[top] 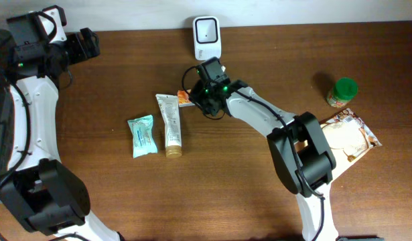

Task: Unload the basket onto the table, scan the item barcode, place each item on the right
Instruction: 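Move right gripper to the orange tissue packet and grasp it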

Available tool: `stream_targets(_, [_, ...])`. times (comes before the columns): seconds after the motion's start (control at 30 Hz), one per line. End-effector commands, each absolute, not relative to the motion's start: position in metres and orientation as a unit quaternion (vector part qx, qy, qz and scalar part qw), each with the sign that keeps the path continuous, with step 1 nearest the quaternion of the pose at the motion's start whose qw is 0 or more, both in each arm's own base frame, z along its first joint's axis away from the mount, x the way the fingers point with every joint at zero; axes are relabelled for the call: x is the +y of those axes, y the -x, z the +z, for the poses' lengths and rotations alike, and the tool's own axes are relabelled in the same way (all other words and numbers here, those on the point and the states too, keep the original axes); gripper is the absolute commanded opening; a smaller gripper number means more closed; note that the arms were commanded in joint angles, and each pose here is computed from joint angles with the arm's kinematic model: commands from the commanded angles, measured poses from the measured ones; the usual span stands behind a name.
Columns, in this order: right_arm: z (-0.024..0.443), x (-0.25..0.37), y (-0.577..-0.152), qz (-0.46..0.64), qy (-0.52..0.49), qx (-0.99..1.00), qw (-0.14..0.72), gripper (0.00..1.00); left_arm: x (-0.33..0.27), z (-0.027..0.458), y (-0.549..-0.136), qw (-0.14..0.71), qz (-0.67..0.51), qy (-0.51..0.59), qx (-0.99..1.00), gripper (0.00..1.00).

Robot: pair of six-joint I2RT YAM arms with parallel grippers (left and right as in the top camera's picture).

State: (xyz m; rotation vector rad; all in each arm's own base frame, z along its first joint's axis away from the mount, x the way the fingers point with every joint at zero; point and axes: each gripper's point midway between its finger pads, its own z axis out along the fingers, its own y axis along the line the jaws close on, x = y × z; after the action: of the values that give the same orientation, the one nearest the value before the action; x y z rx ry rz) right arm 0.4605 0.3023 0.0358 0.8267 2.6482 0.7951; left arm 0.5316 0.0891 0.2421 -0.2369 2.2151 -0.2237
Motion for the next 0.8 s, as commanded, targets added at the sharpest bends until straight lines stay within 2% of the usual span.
stream_targets(0.0, [0.022, 0.311, -0.457, 0.25, -0.317, 0.904, 0.141, 0.28, 0.091, 0.242, -0.533, 0.437, -0.079, 0.089, 0.891, 0.99])
stream_targets(0.23, [-0.009, 0.317, -0.458, 0.236, -0.316, 0.908, 0.146, 0.25, 0.091, 0.242, -0.533, 0.437, -0.079, 0.089, 0.891, 0.99])
stream_targets(0.37, [-0.024, 0.309, -0.461, 0.213, -0.3, 0.916, 0.16, 0.13, 0.091, 0.242, -0.533, 0.437, -0.079, 0.089, 0.891, 0.99])
stream_targets(0.5, [-0.023, 0.308, -0.462, 0.192, -0.195, 0.944, 0.185, 0.11, 0.091, 0.242, -0.533, 0.437, -0.079, 0.089, 0.892, 0.99])
stream_targets(0.6, [-0.02, 0.308, -0.458, 0.196, -0.114, 0.958, 0.177, 0.05, 0.091, 0.242, -0.533, 0.437, -0.079, 0.089, 0.891, 0.99])
stream_targets(0.67, [-0.007, 0.31, -0.455, 0.225, -0.041, 0.96, 0.164, 0.04, 0.091, 0.242, -0.533, 0.437, -0.079, 0.089, 0.891, 0.99])
stream_targets(0.77, [0.02, 0.295, -0.449, 0.261, 0.008, 0.956, 0.137, 0.04, 0.091, 0.242, -0.533, 0.437, -0.079, 0.089, 0.891, 0.99])
